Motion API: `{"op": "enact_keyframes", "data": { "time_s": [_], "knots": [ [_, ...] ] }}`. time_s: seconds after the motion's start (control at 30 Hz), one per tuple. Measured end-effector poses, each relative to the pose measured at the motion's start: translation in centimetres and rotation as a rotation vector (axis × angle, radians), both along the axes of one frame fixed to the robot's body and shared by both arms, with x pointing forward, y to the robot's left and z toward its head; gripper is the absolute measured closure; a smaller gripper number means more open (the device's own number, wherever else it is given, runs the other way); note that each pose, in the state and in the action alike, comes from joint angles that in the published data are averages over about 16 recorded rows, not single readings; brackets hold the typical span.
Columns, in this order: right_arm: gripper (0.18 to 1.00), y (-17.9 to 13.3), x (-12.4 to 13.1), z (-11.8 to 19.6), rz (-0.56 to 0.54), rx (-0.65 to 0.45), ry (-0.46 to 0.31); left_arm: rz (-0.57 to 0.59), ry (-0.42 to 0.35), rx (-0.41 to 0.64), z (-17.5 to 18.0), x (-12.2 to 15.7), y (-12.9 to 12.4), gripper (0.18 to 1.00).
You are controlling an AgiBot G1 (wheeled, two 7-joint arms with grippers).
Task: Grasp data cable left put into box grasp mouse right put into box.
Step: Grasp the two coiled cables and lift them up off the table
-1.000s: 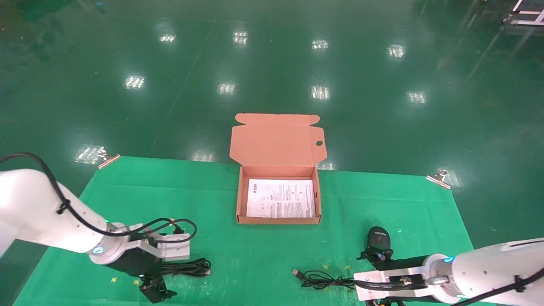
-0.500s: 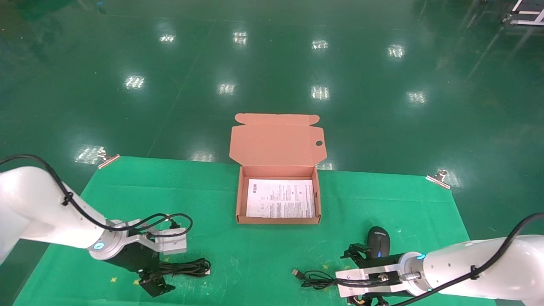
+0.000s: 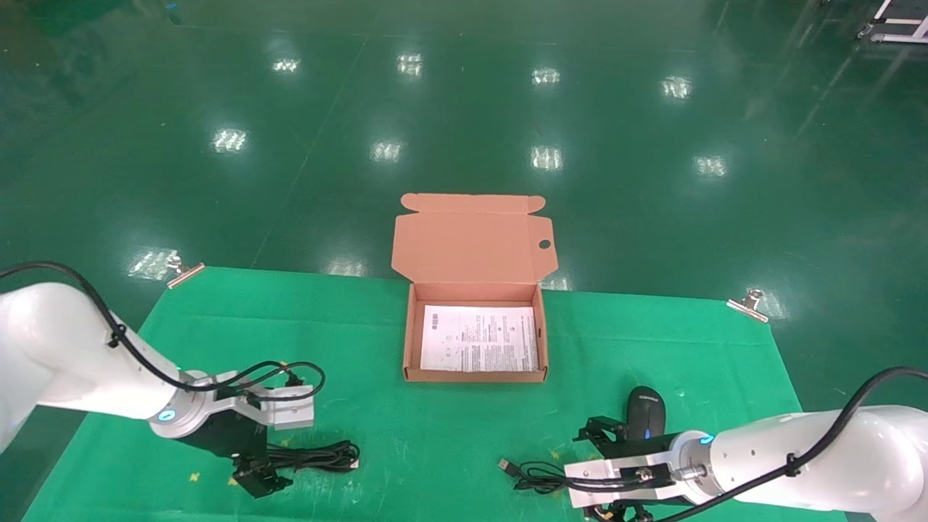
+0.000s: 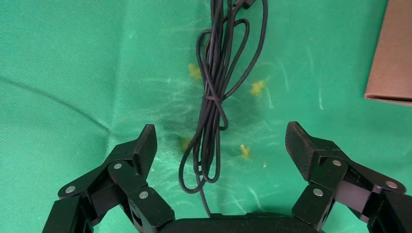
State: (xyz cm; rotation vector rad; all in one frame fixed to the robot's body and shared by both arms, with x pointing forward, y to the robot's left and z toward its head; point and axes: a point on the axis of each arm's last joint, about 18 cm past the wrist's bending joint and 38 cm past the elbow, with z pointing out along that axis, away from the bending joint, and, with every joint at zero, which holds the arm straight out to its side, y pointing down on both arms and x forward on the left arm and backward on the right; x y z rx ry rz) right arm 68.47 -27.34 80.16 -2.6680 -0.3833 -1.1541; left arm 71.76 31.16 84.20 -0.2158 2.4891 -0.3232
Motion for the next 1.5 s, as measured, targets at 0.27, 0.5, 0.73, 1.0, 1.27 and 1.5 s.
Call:
{"op": "enact_keyframes", "data": {
  "time_s": [0.27,0.5,0.73,1.0,1.27,1.5],
  "knots": [
    [0.247,0.0,-0.1,0.0,0.001,-0.001,0.001,-0.003,-0.001,0.0,0.1,0.0,-0.1,0.268],
    [0.345,0.0,-0.1,0.1,0.002,-0.001,0.002,-0.006,0.0,-0.001,0.0,0.0,-0.2,0.368],
    [0.496,0.0,-0.1,0.1,0.003,-0.001,0.003,-0.008,0.0,-0.001,0.0,-0.1,-0.2,0.506],
    [0.693,0.0,-0.2,0.2,0.003,-0.001,0.003,-0.009,0.001,-0.001,0.0,-0.1,-0.2,0.704],
    [0.849,-0.1,-0.2,0.2,0.002,0.0,0.003,-0.009,0.001,-0.001,0.1,-0.1,-0.2,0.858],
    [0.926,-0.6,-0.4,1.2,-0.01,0.027,-0.012,-0.034,-0.017,-0.002,0.9,-0.3,0.2,0.912]
  ]
}}
